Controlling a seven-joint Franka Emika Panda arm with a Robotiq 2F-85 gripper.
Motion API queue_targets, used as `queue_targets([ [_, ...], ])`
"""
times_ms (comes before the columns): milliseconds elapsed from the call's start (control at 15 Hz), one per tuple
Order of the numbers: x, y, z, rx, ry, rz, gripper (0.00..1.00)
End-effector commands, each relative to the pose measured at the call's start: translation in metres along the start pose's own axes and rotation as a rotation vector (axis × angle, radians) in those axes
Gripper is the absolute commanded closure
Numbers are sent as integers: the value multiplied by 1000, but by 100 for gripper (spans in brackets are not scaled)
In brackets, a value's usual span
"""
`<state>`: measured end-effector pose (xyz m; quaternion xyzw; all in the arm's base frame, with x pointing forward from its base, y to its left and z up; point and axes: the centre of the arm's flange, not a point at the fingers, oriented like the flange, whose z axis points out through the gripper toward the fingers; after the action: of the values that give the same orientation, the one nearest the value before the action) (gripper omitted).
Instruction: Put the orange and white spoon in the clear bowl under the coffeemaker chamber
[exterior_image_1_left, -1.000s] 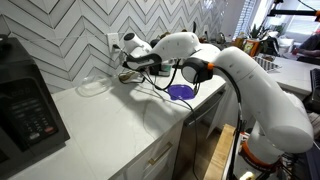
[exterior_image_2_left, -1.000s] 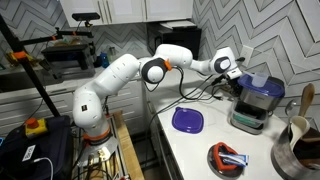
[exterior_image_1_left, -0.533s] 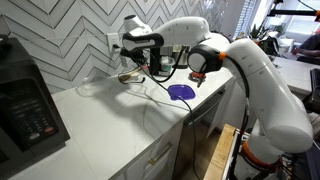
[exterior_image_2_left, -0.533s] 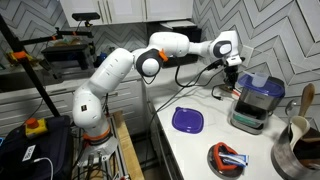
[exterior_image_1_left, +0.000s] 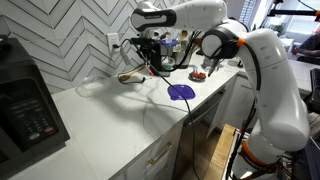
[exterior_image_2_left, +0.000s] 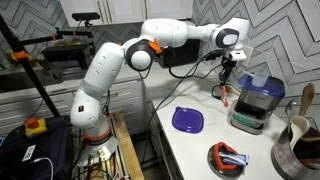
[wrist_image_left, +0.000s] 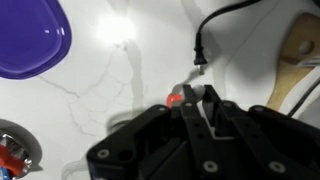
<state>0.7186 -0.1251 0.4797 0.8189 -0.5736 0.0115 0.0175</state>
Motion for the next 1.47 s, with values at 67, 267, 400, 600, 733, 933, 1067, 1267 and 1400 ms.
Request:
queue_targets([
  [67, -13, 46, -33, -26, -159, -72, 96],
  [267, -18, 72, -77, 21, -137, -85, 96],
  [400, -18, 88, -107, 74, -125, -81, 96],
  [600, -13, 111, -135, 134, -114, -43, 96],
  [733, -8, 127, -147, 123, -82, 5, 96],
  [933, 1, 152, -154, 100, -70, 72, 96],
  [1067, 1, 167, -138, 50, 13, 32, 96],
  [1267, -2, 176, -114, 15, 83, -19, 96],
  [1400, -5, 170, -93, 45, 97, -91, 96],
])
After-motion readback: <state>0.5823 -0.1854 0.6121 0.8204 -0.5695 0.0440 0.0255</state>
